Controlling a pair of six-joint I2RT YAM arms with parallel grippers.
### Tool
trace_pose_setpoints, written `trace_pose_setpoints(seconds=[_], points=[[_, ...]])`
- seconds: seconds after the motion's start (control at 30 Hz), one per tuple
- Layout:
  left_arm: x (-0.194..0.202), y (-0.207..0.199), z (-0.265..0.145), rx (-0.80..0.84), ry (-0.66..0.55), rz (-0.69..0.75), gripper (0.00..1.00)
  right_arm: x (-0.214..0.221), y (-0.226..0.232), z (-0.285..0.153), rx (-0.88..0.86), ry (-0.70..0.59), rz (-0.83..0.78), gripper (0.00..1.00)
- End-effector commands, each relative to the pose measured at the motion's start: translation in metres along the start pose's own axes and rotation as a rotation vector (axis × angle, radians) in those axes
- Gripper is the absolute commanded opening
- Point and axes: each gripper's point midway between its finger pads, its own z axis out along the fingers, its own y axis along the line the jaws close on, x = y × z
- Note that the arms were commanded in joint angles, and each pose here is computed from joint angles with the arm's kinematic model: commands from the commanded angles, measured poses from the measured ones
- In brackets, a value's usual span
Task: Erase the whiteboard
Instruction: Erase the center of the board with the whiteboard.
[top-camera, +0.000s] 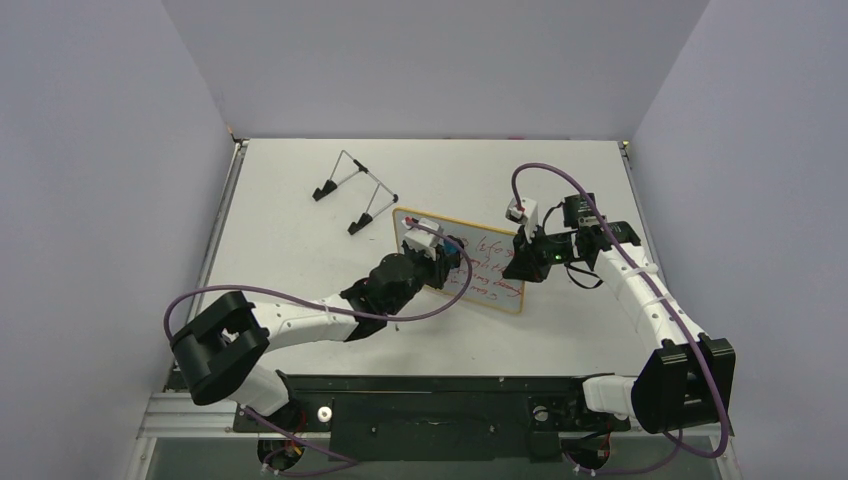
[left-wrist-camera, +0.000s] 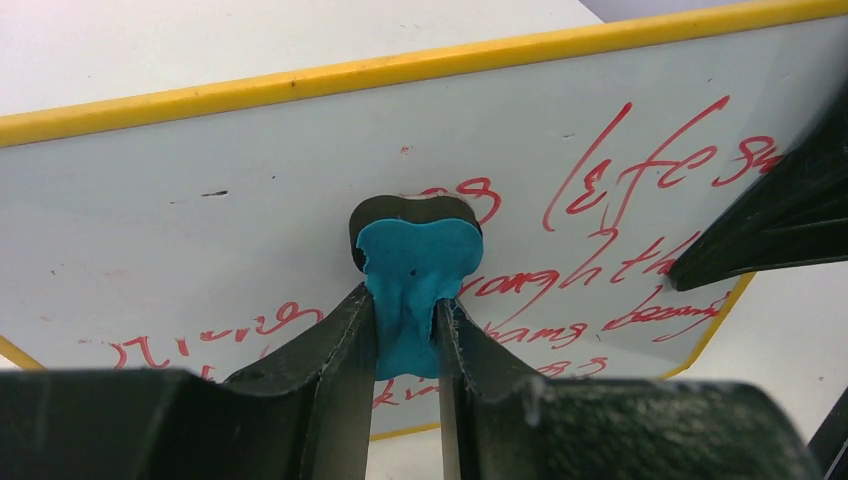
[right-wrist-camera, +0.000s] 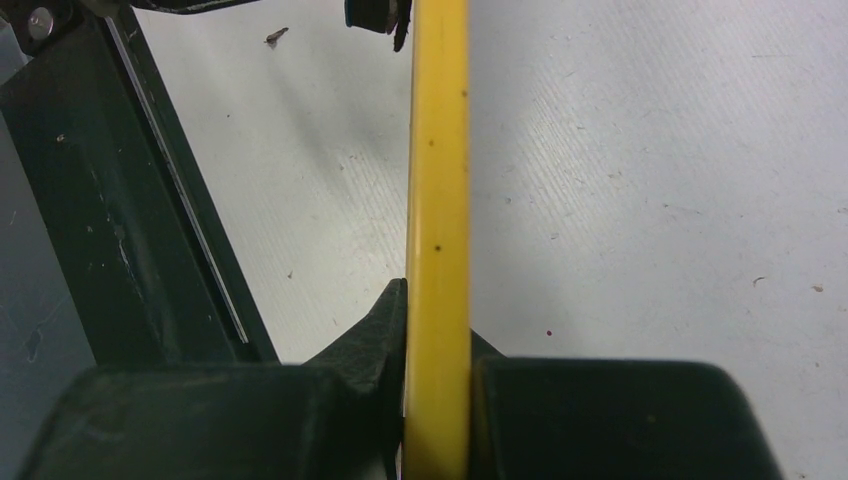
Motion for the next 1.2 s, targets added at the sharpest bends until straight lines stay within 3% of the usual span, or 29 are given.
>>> trace_pose_setpoints(seconds=[0.0,0.27,0.43,0.8,1.17], points=[[-0.016,-0.002,0.006,-0.014,-0.037,-0.006,0.0,0.016,0.02,0.002,-0.072,0.071,0.023,0.0],[-0.078,-0.01,0.022,-0.04,-0.12,0.02,0.0,0.016,0.019,0.002,-0.068,0.071,0.018,0.0],[-0.088,-0.019,0.013,-0.012,-0.137,0.006,0.0,0.016,0.019,0.002,-0.067,0.071,0.018,0.0],[-0.05,-0.013,-0.052,0.031,-0.046,-0.125,0.0,0.016,0.019,0.003,-0.069,0.072,0.021,0.0],[-0.028,-0.034,-0.016,0.036,0.005,-0.111,0.0,0.017,0.018,0.003,-0.069,0.073,0.03,0.0]])
